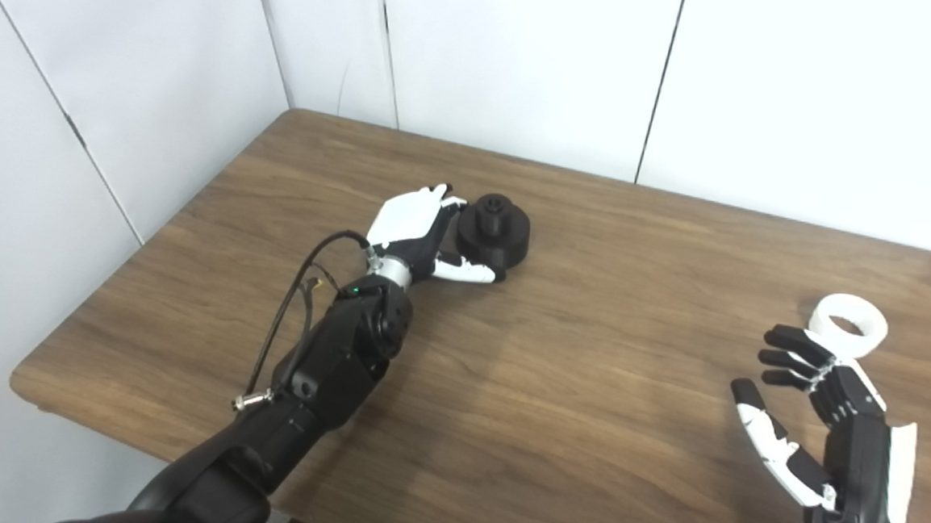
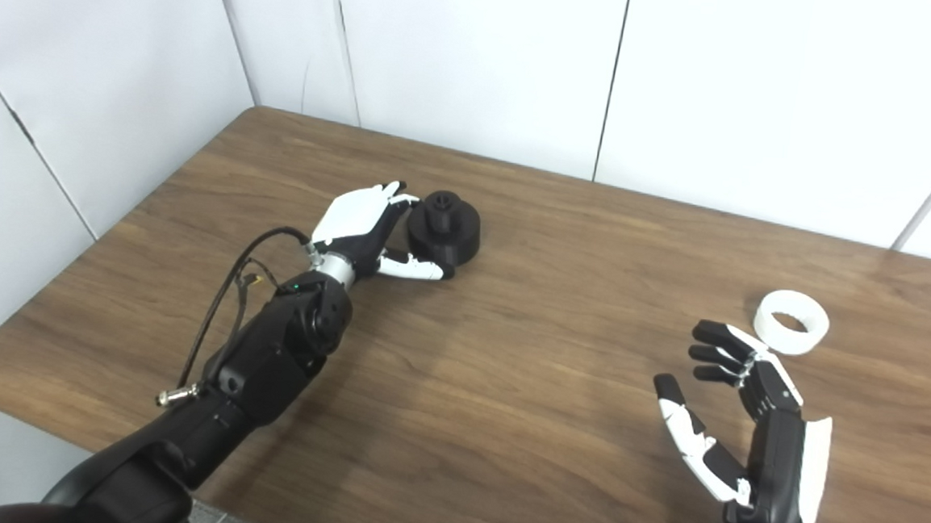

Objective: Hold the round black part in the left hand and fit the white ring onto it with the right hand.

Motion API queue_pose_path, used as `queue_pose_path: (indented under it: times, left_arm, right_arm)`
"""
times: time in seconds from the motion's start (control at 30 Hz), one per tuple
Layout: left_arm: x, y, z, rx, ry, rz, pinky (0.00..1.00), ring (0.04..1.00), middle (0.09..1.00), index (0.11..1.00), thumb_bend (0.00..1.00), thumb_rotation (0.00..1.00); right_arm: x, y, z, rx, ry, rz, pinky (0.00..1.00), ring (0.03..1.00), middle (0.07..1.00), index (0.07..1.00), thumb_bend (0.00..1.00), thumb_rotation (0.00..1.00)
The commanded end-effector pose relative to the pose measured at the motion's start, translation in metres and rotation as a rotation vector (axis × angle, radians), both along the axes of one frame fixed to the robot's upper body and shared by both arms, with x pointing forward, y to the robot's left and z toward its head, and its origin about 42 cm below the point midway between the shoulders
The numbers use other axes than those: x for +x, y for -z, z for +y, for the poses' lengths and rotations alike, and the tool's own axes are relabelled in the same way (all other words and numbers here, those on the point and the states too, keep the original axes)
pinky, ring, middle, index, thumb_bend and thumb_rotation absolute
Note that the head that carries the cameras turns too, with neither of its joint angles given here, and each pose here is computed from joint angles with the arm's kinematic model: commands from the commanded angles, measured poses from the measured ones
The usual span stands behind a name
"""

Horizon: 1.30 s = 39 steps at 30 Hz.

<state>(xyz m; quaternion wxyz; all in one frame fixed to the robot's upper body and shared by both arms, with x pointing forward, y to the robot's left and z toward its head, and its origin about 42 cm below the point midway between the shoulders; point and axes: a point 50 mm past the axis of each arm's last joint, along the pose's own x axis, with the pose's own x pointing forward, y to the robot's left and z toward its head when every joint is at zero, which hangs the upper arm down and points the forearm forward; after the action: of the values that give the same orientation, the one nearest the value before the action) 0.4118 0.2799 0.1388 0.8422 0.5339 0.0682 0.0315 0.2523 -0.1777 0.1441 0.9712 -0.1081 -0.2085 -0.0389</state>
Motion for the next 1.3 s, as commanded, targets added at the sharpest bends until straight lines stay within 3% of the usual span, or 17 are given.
queue_pose_path:
  times: [0.0,0.07,0.2,0.37,0.6,0.83,1.27]
  left_arm:
    - [0.011,-0.011,-0.004,-0.107,0.015,-0.056,0.92,0.997,0.994,0.796,0.95,0.49]
    - [0.012,-0.008,-0.003,-0.209,-0.007,-0.087,0.90,0.967,0.962,0.743,0.93,0.40]
    - [0.013,-0.001,-0.002,-0.290,-0.034,-0.146,0.81,0.923,0.923,0.687,0.87,0.32]
    - [0.013,0.006,-0.001,-0.306,-0.040,-0.200,0.78,0.898,0.905,0.650,0.81,0.26]
    - [0.011,0.008,-0.002,-0.304,-0.041,-0.219,0.76,0.883,0.894,0.609,0.76,0.23]
    - [0.011,0.009,-0.002,-0.300,-0.039,-0.213,0.77,0.884,0.889,0.596,0.77,0.23]
    - [-0.003,0.014,-0.011,-0.289,0.011,-0.131,0.76,0.908,0.905,0.589,0.82,0.26]
  right_arm:
    - [-0.017,0.006,-0.010,-0.013,0.013,0.022,0.55,0.626,0.678,0.677,0.53,0.22]
    - [-0.018,0.006,-0.010,-0.016,0.011,0.022,0.54,0.622,0.676,0.679,0.53,0.21]
    - [-0.018,0.005,-0.010,-0.014,0.012,0.025,0.54,0.623,0.677,0.679,0.53,0.21]
    - [-0.018,0.005,-0.011,-0.006,0.014,0.027,0.55,0.624,0.681,0.681,0.53,0.21]
    - [-0.018,0.004,-0.012,-0.009,0.020,0.028,0.53,0.600,0.672,0.675,0.53,0.17]
    - [-0.018,0.004,-0.012,-0.010,0.020,0.024,0.53,0.604,0.676,0.678,0.53,0.20]
    - [-0.016,0.003,-0.009,-0.010,0.019,0.018,0.52,0.600,0.672,0.677,0.53,0.19]
